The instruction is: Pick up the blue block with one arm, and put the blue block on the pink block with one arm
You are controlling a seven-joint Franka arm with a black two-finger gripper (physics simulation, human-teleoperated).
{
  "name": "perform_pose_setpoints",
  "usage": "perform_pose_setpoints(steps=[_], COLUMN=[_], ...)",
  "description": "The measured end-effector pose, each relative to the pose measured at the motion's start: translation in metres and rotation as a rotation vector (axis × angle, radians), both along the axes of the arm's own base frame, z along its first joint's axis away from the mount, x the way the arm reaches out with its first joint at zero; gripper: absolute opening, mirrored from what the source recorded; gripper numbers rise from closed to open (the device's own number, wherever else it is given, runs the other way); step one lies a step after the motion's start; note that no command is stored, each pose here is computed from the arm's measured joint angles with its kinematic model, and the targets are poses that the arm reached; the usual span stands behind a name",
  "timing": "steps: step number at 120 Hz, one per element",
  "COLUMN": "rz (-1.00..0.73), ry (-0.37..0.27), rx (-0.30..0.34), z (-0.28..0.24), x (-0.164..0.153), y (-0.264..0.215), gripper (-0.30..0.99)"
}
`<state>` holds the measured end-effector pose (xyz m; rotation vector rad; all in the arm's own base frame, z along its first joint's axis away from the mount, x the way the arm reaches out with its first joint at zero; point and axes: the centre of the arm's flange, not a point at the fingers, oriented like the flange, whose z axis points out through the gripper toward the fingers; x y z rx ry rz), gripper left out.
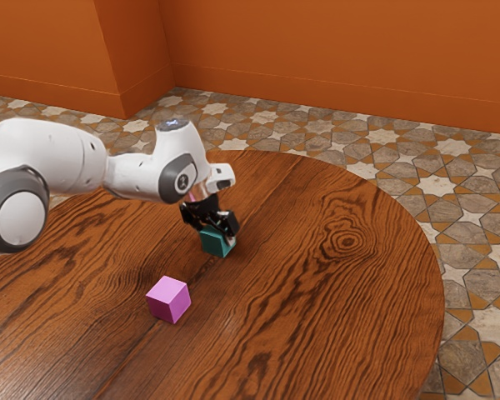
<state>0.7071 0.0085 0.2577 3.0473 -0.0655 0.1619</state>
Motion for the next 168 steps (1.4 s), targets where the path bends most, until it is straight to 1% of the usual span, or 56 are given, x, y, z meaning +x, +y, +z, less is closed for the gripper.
perform_pose_setpoints(steps=[15,30,49,57,62,70,83,91,104,115,126,146,159,168], rz=[-0.011,-0.023,-0.025,-0.023,-0.022,-0.017,0.024,0.059,0.112,0.158,0.196,0.233,0.244,0.248], ry=[-0.001,-0.017,-0.018,-0.026,-0.034,-0.029,-0.007,0.005,0.020,0.047,0.070,0.074,0.059,0.067], rx=[-0.001,0.001,0.001,0.007,0.013,0.026,0.053,0.058,0.059,0.058,0.058,0.059,0.064,0.068], z=[-0.004,0.001,0.002,0.010,0.020,0.043,0.086,0.093,0.094,0.087,0.080,0.082,0.093,0.091], x=[0.001,0.005,0.004,0.003,-0.001,-0.024,-0.101,-0.126,-0.145,-0.162,-0.171,-0.183,-0.193,-0.203], y=[0.000,-0.002,0.000,0.000,-0.002,-0.007,-0.013,-0.014,-0.013,-0.009,-0.007,-0.012,-0.019,-0.024], gripper=[0.69,0.68,0.43,0.35,0.33,0.31,0.33,0.34,0.35,0.35,0.36,0.36,0.36,0.36])
